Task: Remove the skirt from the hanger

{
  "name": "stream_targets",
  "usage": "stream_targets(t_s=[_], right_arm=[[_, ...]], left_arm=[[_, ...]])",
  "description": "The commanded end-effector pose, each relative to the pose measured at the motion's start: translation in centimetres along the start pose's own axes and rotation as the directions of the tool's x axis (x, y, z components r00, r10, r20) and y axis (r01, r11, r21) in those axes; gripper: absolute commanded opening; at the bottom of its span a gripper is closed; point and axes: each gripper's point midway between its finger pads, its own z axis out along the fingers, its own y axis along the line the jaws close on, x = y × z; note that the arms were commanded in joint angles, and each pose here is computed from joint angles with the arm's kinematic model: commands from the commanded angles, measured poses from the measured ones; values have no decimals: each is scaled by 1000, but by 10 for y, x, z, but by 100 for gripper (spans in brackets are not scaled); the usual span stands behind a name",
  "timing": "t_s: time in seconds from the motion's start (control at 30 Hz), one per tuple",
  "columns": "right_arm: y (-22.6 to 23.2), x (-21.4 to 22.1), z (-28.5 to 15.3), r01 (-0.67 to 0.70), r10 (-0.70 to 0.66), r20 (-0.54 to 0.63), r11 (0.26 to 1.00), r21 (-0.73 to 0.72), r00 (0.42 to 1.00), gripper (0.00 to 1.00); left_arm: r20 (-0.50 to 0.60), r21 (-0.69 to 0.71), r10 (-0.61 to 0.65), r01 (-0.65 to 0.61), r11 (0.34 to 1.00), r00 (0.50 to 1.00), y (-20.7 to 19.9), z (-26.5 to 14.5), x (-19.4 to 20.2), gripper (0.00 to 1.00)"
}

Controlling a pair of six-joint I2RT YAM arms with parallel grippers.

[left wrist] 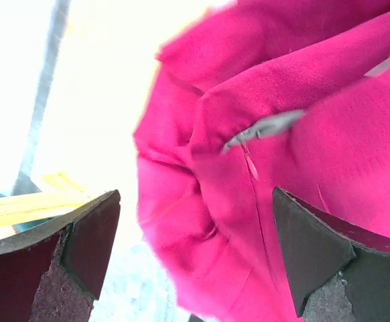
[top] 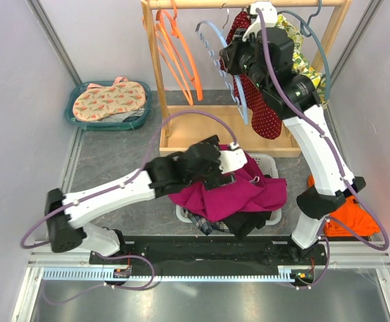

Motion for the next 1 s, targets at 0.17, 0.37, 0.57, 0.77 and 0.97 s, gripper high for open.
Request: stream_targets(t_s=[0.17, 0.37, 0.57, 0.77, 0.97], right_arm=[[6, -44, 24, 15, -1, 169, 997, -81, 986, 0], [24, -59, 38, 5, 37, 243, 986, -169, 969, 0], [36, -62, 50, -18, 83, 273, 973, -232, 958, 0], [53, -74, 50, -17, 129, 325, 945, -325, 937, 0], [59, -83, 46, -10, 145, 346, 932, -363, 927, 0]], left_arm=[[223, -63, -87, 103, 993, 971, 52, -91, -62, 99], [322, -86, -64, 96, 992, 945, 80, -143, -87, 99], [416, -144, 14, 51, 988, 909, 109, -195, -109, 100], [400, -367, 163, -5, 930, 902, 154, -234, -103, 100], [434, -374, 137, 39, 926, 890, 161, -257, -97, 99]])
